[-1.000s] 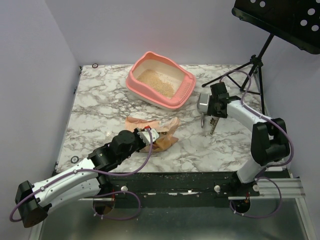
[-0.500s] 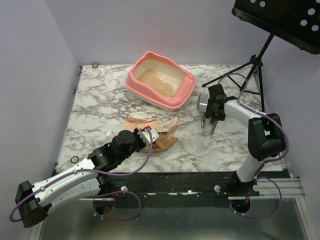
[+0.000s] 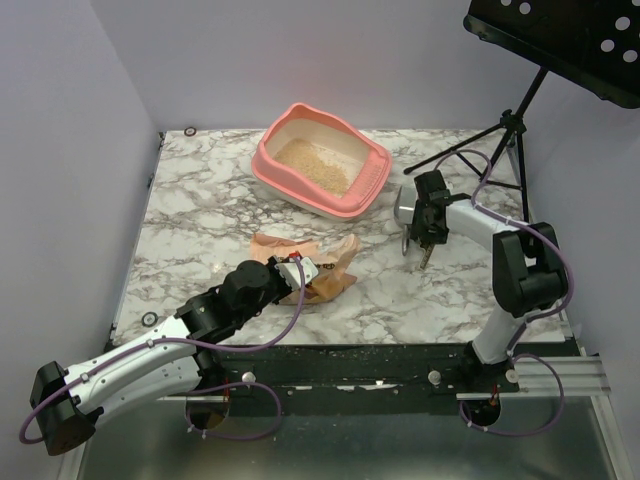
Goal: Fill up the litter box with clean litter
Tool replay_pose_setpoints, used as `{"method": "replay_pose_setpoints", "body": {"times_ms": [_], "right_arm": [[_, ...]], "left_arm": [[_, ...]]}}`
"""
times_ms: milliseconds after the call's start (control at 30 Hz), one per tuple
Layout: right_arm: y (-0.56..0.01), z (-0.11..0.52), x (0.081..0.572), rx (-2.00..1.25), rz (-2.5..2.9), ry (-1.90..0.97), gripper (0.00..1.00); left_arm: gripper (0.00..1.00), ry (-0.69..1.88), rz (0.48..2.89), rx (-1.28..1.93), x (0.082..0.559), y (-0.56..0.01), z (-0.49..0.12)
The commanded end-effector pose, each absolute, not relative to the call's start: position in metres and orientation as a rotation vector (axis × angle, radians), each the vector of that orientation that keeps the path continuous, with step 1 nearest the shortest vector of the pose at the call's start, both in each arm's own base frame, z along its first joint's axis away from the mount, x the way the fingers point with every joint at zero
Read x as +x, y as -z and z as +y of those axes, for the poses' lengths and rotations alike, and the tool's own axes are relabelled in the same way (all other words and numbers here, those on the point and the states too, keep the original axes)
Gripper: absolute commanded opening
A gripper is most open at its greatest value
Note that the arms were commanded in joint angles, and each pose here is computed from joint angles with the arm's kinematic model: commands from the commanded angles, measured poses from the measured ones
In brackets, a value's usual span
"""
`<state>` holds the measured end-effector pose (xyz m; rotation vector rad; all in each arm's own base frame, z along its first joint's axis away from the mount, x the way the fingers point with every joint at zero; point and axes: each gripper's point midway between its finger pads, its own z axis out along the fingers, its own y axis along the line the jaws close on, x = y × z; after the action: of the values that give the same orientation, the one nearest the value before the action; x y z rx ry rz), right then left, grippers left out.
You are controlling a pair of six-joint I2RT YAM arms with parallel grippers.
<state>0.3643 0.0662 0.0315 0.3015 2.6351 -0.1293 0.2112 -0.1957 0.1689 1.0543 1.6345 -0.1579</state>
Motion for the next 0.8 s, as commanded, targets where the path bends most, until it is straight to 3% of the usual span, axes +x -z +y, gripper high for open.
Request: {"method": "replay_pose_setpoints", "body": {"times_ms": [0,100,333,367,767], "right_arm": [[-0.020,0.069,0.360,0.300,2.661,0.118,0.55],[-0.020,0.068,0.359,0.302,2.660,0.127,0.47],[-0.022,0.071,0.360,0.294,2.661,0.104,0.03],[-0.023,0.071,0.359,0.295,2.659,0.105,0.01],[-0.092,0.065,0.350,0.270,2.482,0.109,0.01]], "left_arm": [[0.00,0.164,1.577,0.968,0.219,-0.193,-0.197],[0.00,0.164,1.577,0.968,0.219,-0.193,-0.197],[0.00,0.166,1.577,0.971,0.218,-0.193,-0.197],[0.00,0.167,1.576,0.972,0.218,-0.193,-0.197],[0.00,0.179,1.570,0.970,0.218,-0.196,-0.200]]}}
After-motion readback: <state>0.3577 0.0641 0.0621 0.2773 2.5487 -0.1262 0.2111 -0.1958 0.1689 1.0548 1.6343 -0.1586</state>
